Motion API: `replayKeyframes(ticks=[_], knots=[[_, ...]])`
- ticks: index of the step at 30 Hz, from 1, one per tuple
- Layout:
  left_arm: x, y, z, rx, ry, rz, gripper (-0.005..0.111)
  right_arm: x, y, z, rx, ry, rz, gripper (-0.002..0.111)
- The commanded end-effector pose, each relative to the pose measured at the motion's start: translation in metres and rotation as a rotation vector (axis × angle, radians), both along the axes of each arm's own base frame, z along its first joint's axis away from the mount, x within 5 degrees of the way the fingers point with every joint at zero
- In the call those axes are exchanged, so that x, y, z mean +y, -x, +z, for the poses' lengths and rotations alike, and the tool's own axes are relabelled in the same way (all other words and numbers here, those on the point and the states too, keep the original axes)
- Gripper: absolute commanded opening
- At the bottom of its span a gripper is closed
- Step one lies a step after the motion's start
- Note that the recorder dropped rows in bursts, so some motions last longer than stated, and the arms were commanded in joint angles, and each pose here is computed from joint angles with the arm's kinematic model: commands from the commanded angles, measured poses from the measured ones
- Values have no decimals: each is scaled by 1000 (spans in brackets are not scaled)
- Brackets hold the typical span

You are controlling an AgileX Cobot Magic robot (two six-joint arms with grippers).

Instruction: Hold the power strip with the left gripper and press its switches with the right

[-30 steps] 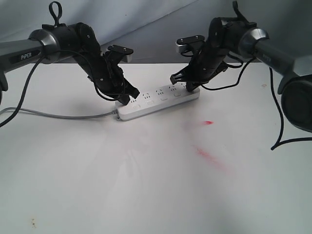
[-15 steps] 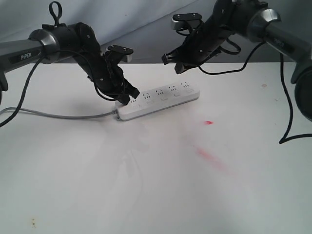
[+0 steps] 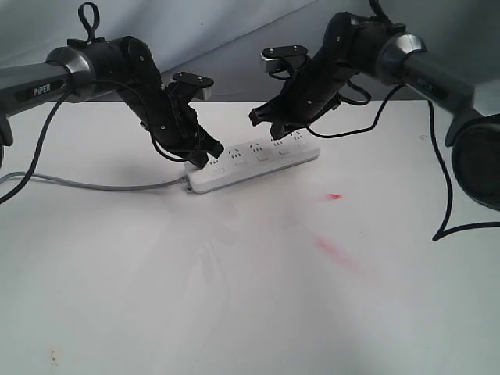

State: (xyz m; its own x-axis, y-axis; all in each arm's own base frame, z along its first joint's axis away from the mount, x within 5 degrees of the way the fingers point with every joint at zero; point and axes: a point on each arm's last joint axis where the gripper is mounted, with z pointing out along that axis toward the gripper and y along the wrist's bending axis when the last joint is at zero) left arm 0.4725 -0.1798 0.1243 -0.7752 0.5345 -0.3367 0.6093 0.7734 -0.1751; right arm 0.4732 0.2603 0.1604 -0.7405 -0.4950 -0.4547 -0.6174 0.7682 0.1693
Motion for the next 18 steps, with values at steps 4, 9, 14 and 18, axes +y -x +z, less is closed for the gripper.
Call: replayKeyframes(ticks=[4, 9, 14, 18], knots=[[2, 7, -24, 84, -55, -26, 0, -3, -1, -18, 16, 75, 8, 0], [2, 7, -24, 84, -55, -26, 0, -4, -1, -32, 33, 102, 1, 0], [2, 7, -24, 84, -55, -26, 0, -5, -1, -46, 64, 117, 4, 0], [2, 7, -24, 84, -55, -26, 0, -5, 3, -61, 111, 142, 14, 0]])
